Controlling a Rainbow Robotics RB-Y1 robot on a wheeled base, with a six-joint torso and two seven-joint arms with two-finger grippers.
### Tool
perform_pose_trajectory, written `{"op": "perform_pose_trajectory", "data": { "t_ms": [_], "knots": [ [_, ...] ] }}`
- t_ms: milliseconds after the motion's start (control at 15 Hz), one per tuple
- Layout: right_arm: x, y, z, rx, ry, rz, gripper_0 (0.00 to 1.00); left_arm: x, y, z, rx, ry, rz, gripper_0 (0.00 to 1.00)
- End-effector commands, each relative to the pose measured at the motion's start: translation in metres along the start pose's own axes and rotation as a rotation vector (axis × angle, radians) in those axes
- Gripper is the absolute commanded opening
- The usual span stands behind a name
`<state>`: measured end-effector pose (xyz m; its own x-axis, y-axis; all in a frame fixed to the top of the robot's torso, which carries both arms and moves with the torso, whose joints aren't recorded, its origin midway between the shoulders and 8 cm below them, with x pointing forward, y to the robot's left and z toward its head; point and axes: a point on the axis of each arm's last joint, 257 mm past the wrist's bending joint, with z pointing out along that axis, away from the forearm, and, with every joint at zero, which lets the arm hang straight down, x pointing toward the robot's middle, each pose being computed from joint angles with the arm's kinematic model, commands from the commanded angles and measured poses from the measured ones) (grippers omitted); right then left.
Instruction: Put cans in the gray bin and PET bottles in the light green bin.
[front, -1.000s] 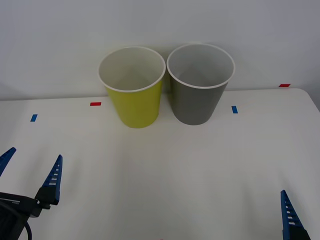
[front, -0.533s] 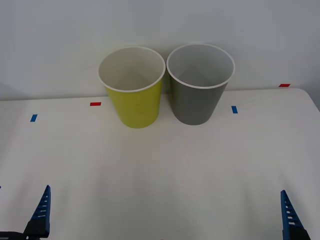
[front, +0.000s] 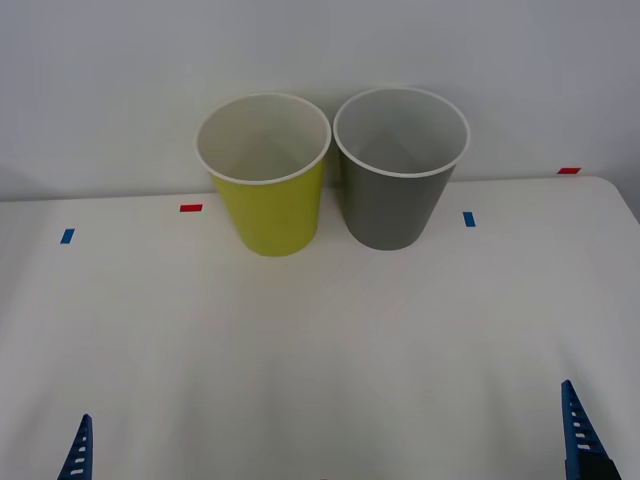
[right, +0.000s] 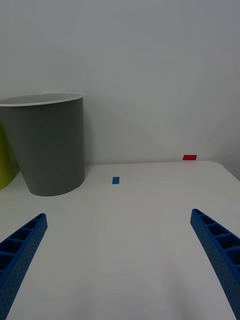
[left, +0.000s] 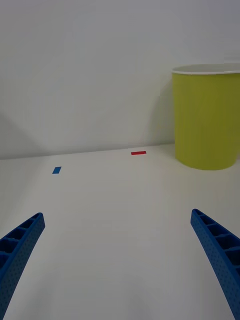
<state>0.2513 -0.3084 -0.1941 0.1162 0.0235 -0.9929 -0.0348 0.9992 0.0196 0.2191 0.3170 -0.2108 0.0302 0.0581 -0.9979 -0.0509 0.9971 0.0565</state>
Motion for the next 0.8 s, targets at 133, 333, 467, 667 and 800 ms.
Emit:
{"op": "perform_pose_trajectory", "data": {
  "t_ms": [133, 333, 467, 667, 800],
  "knots": [
    [0.0, 0.0, 0.0, 0.0, 0.0, 0.0, 1.0, -0.0018, -0.0007, -0.0016, 0.001, -0.009, -0.009, 1.0],
    [0.0, 0.0, 0.0, 0.0, 0.0, 0.0, 1.0, -0.0018, -0.0007, -0.0016, 0.001, -0.009, -0.009, 1.0],
    [0.0, 0.0, 0.0, 0.0, 0.0, 0.0, 1.0, -0.0018, -0.0007, -0.0016, 0.001, -0.009, -0.009, 1.0],
    [0.0, 0.0, 0.0, 0.0, 0.0, 0.0, 1.0, -0.0018, -0.0007, -0.0016, 0.001, -0.009, -0.009, 1.0],
    [0.0, 0.0, 0.0, 0.0, 0.0, 0.0, 1.0, -0.0018, -0.0007, -0.0016, 0.001, -0.009, -0.009, 1.0]
  ]
}}
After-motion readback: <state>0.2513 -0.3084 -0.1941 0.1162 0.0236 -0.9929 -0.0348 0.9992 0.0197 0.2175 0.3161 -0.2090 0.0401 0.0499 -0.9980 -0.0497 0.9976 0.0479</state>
